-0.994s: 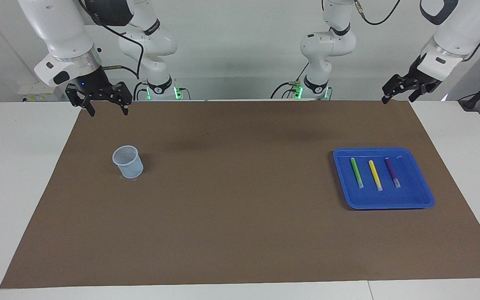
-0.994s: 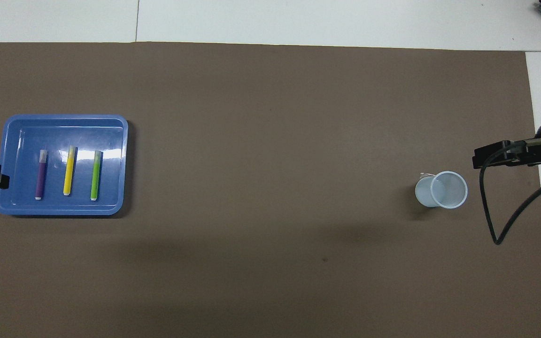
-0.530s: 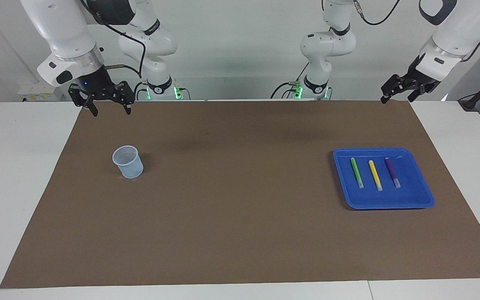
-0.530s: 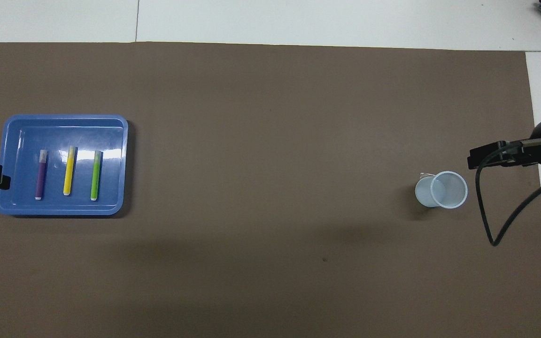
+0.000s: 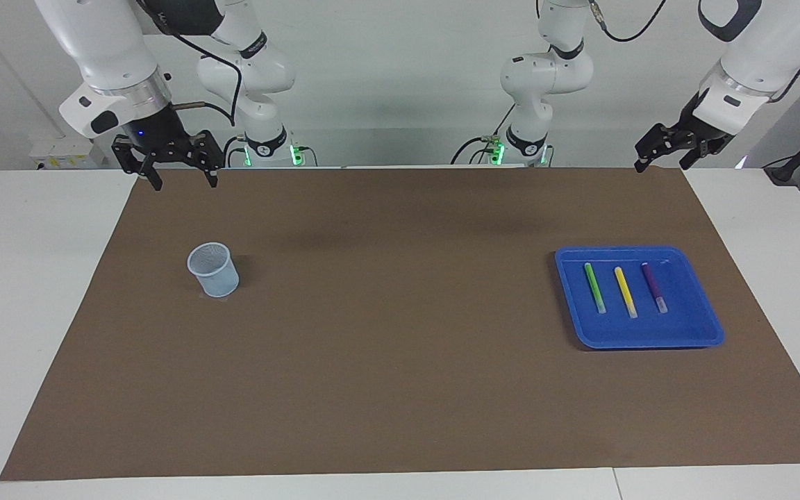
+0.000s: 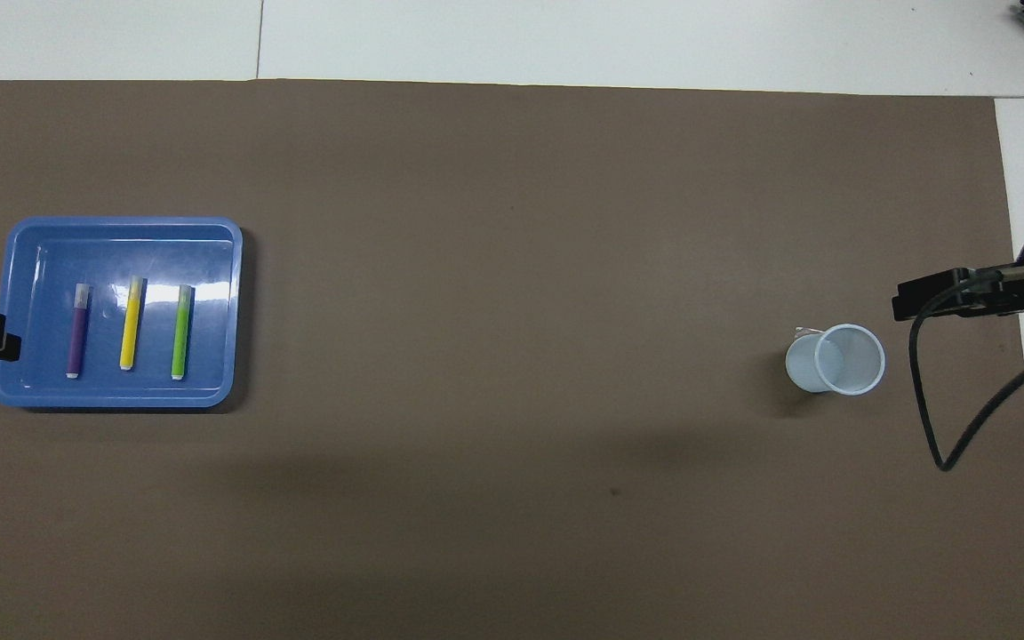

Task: Transfer and insert pens with both arms

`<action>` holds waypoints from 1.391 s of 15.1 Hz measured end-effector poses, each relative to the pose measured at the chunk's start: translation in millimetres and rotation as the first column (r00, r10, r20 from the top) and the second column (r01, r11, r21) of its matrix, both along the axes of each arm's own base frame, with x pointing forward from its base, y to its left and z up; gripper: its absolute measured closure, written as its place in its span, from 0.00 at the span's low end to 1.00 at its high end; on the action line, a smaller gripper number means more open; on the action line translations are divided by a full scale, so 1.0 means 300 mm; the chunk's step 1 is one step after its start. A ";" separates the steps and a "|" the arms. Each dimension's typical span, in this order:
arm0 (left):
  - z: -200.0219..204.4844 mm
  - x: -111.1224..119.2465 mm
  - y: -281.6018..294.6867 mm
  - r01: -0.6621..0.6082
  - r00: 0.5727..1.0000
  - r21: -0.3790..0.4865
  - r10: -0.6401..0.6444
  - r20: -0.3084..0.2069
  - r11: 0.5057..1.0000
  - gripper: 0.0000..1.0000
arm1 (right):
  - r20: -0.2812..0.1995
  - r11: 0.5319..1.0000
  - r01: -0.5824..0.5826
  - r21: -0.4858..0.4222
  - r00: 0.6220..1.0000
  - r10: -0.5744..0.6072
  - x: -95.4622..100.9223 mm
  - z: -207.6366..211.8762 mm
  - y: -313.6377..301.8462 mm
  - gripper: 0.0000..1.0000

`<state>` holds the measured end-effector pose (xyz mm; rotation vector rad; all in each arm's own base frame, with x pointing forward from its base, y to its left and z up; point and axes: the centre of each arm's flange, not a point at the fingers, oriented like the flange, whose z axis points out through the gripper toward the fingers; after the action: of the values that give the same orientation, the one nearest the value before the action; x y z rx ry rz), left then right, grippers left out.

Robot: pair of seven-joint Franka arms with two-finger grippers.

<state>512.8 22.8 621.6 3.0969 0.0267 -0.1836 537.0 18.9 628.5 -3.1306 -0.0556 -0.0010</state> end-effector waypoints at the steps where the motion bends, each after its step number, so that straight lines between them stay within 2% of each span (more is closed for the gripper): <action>1: -0.005 -0.004 -0.005 0.002 1.000 0.000 -0.002 -0.004 1.000 0.00 | -0.001 1.000 -0.006 0.001 1.000 0.006 -0.001 -0.002 0.011 0.00; 7: -0.149 -0.041 -0.006 0.002 1.000 -0.001 -0.002 0.002 1.000 0.00 | -0.008 0.999 -0.048 0.002 0.999 0.048 -0.003 -0.016 0.028 0.00; 13: -0.319 -0.031 -0.009 0.045 0.999 -0.003 -0.045 0.028 0.999 0.00 | -0.025 0.998 -0.066 0.003 0.998 0.066 0.000 -0.089 0.028 0.00; 17: -0.486 0.025 -0.006 0.087 0.996 -0.006 -0.087 0.032 0.996 0.00 | -0.005 0.998 -0.064 0.030 0.998 0.064 -0.008 -0.157 0.040 0.00; 21: -0.619 0.101 0.000 0.091 0.995 -0.003 -0.091 0.048 0.996 0.00 | -0.008 0.996 -0.077 0.041 0.997 0.078 -0.027 -0.187 0.072 0.00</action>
<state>543.2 22.6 436.0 3.0982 -0.1167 -0.1114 528.8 40.3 572.5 -3.0856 -0.1746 0.0132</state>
